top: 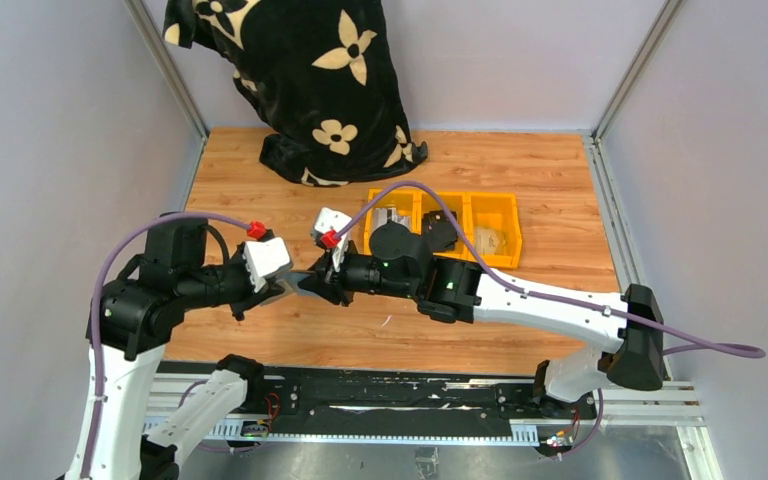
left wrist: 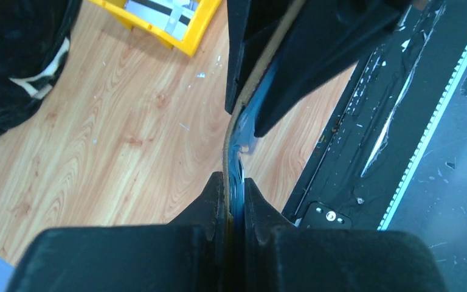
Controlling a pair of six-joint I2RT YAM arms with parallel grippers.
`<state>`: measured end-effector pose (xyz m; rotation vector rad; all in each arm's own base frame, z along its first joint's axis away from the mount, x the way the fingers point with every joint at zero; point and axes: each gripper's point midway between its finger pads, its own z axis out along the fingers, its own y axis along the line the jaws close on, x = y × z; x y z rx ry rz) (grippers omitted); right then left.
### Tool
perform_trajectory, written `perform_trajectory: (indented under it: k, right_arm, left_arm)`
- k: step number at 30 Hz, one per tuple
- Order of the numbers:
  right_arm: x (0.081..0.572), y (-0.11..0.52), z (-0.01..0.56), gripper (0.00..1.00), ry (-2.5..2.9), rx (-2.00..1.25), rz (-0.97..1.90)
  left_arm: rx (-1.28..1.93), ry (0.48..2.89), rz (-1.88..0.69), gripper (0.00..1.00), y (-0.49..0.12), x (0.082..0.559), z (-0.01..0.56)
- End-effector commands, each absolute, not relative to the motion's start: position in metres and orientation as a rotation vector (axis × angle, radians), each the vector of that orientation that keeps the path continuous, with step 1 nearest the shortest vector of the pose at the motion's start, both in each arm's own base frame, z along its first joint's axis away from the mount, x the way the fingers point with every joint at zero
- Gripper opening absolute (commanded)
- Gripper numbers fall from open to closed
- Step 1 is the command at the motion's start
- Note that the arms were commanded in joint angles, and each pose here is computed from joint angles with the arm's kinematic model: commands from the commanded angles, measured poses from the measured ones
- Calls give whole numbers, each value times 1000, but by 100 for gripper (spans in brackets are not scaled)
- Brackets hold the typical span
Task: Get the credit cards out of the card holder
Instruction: Remove the credit card from the card holder.
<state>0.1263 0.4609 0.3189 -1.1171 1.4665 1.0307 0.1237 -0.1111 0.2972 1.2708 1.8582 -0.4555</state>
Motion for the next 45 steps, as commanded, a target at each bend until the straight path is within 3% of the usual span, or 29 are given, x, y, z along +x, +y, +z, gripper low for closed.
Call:
perform_trajectory:
  k: [1,3,6,7,9,12,20,28,33,34,36,38,41,45]
  right_arm:
    - [120,447,347,13,1370,-1116,1033]
    - [108,443,352,1,1337,-1171,1085]
    - [89,433,364,0,1279,-1217,1180]
    - [84,429,370,0,1254,-1217,1215]
    - [74,421,383,0,1202,-1192,1289]
    - [62,410,402,0,1128,-1133,1399]
    - [42,389,415,0,1057,-1079,1532]
    - [31,375,427,0,988,-1061,1585]
    - [27,373,427,1,976,-1071,1601]
    - [28,373,427,8,983,-1068,1596]
    - [33,372,427,41,1010,-1044,1580]
    - [45,369,431,57,1048,-982,1532]
    - [63,354,448,63,1073,-857,1447]
    - [75,334,473,56,1089,-702,1441]
  left_arm:
    - [1313,1709,-508,5,-122,108,318]
    - [1334,1656,-533,22,-126,101,323]
    - [1355,1582,-574,57,-132,89,330]
    - [1356,1564,-594,64,-134,85,332]
    - [1346,1537,-647,71,-139,77,338]
    - [1257,1529,-730,72,-148,76,351]
    - [1104,1438,-941,61,-167,64,397]
    - [1129,1452,-1256,34,-181,35,411]
    - [1137,1456,-1327,21,-183,29,415]
    - [1136,1454,-1320,17,-183,29,416]
    - [1097,1482,-1300,7,-182,34,417]
    - [1041,1520,-1242,0,-181,46,417]
    - [952,1579,-1140,0,-176,65,412]
    - [865,1657,-1060,0,-171,86,399]
